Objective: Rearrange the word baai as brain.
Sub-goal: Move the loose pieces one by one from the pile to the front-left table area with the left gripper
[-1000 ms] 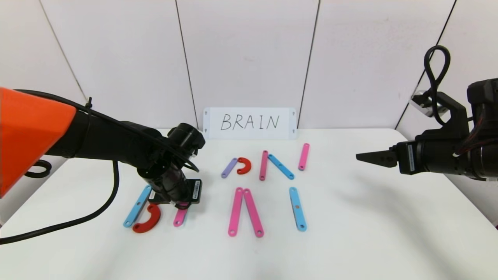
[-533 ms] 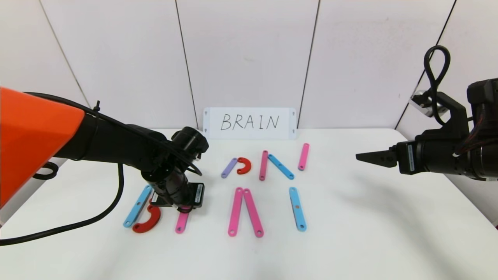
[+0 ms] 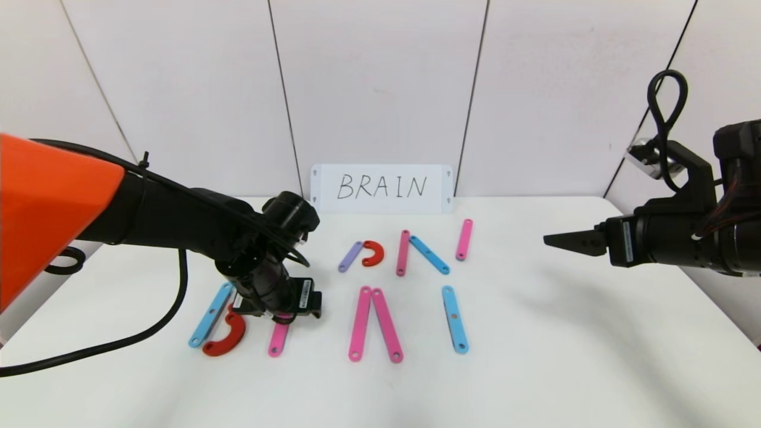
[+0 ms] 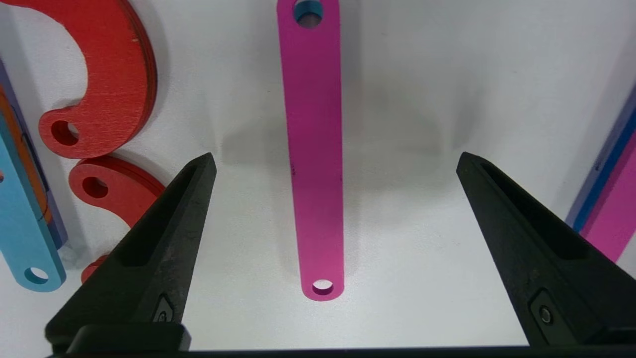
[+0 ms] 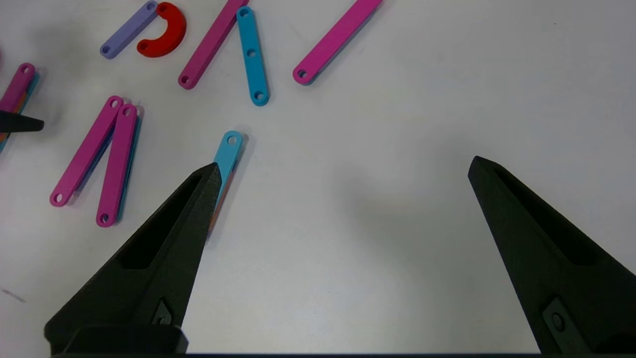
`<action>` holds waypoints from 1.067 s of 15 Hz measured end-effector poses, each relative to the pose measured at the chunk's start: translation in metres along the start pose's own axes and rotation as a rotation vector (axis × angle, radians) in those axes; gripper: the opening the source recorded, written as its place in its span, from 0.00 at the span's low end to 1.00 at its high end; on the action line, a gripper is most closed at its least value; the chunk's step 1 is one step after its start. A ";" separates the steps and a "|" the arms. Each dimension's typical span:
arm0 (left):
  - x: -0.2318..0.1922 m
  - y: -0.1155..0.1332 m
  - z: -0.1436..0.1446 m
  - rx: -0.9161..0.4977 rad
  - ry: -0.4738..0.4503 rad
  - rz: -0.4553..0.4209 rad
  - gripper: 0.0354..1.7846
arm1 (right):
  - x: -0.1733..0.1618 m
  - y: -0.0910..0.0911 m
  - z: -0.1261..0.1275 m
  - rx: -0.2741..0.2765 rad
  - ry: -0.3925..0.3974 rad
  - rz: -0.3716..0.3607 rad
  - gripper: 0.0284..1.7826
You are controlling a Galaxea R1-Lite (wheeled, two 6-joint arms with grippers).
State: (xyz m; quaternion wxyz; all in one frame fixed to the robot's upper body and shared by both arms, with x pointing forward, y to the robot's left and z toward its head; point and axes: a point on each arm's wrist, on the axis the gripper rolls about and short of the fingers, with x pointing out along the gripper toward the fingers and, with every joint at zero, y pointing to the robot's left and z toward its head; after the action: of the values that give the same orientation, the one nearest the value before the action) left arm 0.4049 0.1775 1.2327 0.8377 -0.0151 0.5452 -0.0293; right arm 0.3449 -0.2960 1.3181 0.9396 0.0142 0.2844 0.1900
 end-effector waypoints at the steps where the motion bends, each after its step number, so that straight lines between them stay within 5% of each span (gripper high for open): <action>1: -0.002 -0.002 0.000 0.004 -0.007 -0.006 0.97 | 0.000 0.000 0.000 0.000 0.000 0.000 0.98; 16: -0.015 -0.049 0.072 0.076 -0.285 -0.060 0.98 | 0.000 0.000 0.000 0.000 -0.002 0.000 0.98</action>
State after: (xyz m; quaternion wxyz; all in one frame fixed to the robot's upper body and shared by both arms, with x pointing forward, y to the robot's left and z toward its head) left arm 0.4627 0.1293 1.2784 0.9053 -0.0037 0.4185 -0.0727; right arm 0.3446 -0.2960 1.3183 0.9399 0.0142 0.2835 0.1898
